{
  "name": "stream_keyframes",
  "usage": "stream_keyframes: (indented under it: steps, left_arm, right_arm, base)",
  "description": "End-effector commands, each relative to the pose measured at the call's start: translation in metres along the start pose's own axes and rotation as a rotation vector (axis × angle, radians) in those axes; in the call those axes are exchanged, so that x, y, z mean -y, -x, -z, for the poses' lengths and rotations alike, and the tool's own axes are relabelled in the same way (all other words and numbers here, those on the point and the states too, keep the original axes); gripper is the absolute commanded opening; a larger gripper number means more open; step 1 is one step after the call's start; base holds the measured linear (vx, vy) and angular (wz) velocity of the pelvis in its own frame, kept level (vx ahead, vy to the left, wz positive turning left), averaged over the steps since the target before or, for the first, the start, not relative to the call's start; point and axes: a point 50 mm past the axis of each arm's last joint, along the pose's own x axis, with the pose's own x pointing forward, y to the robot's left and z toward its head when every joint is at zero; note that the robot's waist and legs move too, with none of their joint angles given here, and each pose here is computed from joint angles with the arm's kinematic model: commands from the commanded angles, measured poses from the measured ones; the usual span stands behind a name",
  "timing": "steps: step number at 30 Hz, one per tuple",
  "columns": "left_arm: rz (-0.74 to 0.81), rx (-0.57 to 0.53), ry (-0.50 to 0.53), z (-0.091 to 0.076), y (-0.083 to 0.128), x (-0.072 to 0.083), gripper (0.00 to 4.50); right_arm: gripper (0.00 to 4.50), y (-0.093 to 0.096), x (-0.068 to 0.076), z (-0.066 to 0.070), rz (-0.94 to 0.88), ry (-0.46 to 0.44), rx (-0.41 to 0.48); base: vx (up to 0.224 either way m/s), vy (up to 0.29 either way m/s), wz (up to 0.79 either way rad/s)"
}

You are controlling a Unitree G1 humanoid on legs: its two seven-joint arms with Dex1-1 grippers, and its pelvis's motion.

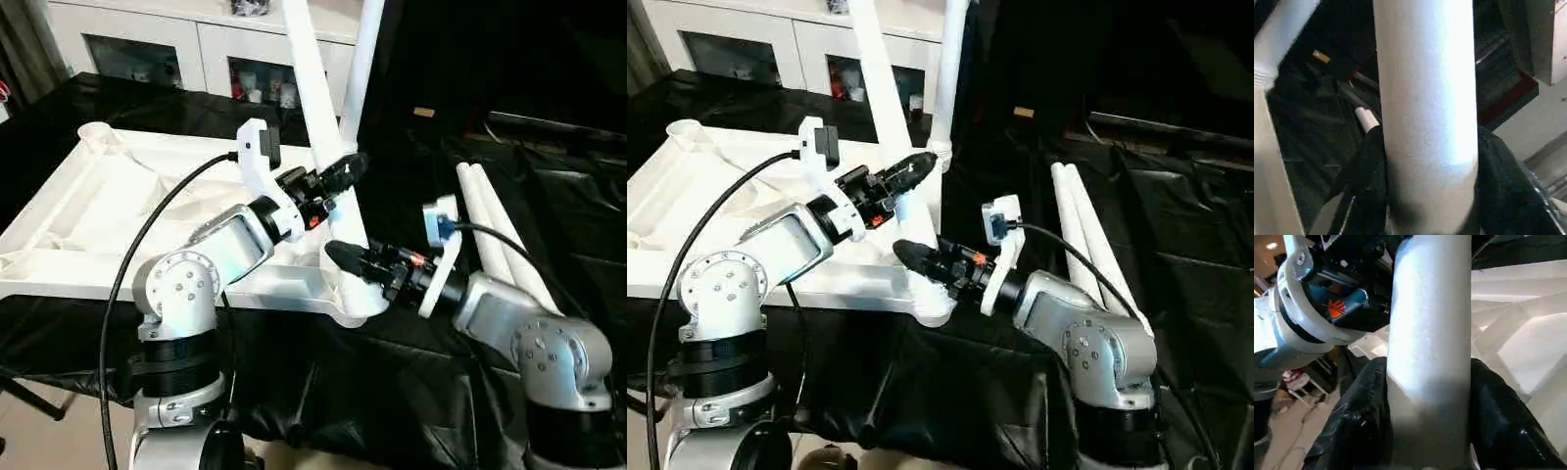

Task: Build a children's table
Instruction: Pick table leg

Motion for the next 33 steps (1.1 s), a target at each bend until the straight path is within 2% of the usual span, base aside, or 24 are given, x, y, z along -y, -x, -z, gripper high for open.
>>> stream_keyframes:
  steps: [1, 4, 5, 6, 8, 10, 14, 19, 21, 26, 30, 32, 33]
  left_arm:
    - [-0.023, -0.006, -0.07, -0.005, -0.004, 0.005, 2.02]
    - [-0.041, -0.014, -0.137, -0.008, -0.007, 0.009, 2.01]
    - [-0.062, -0.022, -0.195, -0.009, -0.009, 0.011, 1.9]
    - [-0.098, -0.035, -0.309, -0.011, -0.014, 0.014, 1.89]
    - [-0.105, -0.038, -0.341, -0.011, -0.016, 0.016, 1.89]
    - [-0.109, -0.04, -0.364, -0.011, -0.017, 0.017, 1.88]
    - [-0.136, -0.032, -0.428, -0.012, -0.02, 0.019, 1.88]
    - [-0.161, -0.02, -0.453, -0.015, -0.019, 0.019, 1.88]
    - [-0.17, -0.016, -0.456, -0.016, -0.019, 0.018, 1.88]
    - [-0.188, 0.0, -0.488, -0.017, -0.019, 0.015, 1.88]
    - [-0.186, 0.014, -0.488, -0.019, -0.019, 0.015, 1.88]
    - [-0.186, 0.014, -0.488, -0.019, -0.019, 0.015, 1.88]
    - [-0.185, 0.016, -0.49, -0.019, -0.019, 0.015, 1.88]
  right_arm:
    - [2.46, -0.002, -0.001, -0.008, 0.001, 0.032, 0.022]
    - [2.7, -0.005, 0.0, -0.01, 0.004, 0.038, 0.02]
    - [2.93, -0.007, 0.0, -0.01, 0.028, 0.064, -0.007]
    - [3.01, -0.017, 0.005, -0.006, 0.13, 0.129, -0.095]
    - [3.08, -0.02, 0.008, -0.005, 0.172, 0.149, -0.126]
    - [3.32, -0.026, 0.011, -0.004, 0.216, 0.157, -0.15]
    - [3.34, -0.043, 0.011, -0.001, 0.258, 0.184, -0.188]
    - [3.34, -0.057, 0.008, 0.003, 0.262, 0.177, -0.197]
    - [3.07, -0.059, 0.008, 0.002, 0.265, 0.172, -0.191]
    - [2.75, -0.065, 0.008, -0.003, 0.277, 0.169, -0.164]
    - [2.31, -0.065, 0.006, -0.004, 0.246, 0.168, -0.148]
    - [2.31, -0.065, 0.006, -0.004, 0.246, 0.168, -0.148]
    - [2.12, -0.064, 0.006, -0.004, 0.236, 0.164, -0.145]
  base:
    - [0.0, 0.0, 0.0]
    - [0.0, 0.0, 0.0]
    - [0.0, 0.0, 0.0]
    - [0.0, 0.0, 0.0]
    - [0.0, 0.0, 0.0]
    - [0.0, 0.0, 0.0]
    - [0.0, 0.0, 0.0]
    - [0.0, 0.0, 0.0]
    - [0.0, 0.0, 0.0]
    - [0.0, 0.0, 0.0]
    - [0.0, 0.0, 0.0]
    - [0.0, 0.0, 0.0]
    - [0.0, 0.0, 0.0]
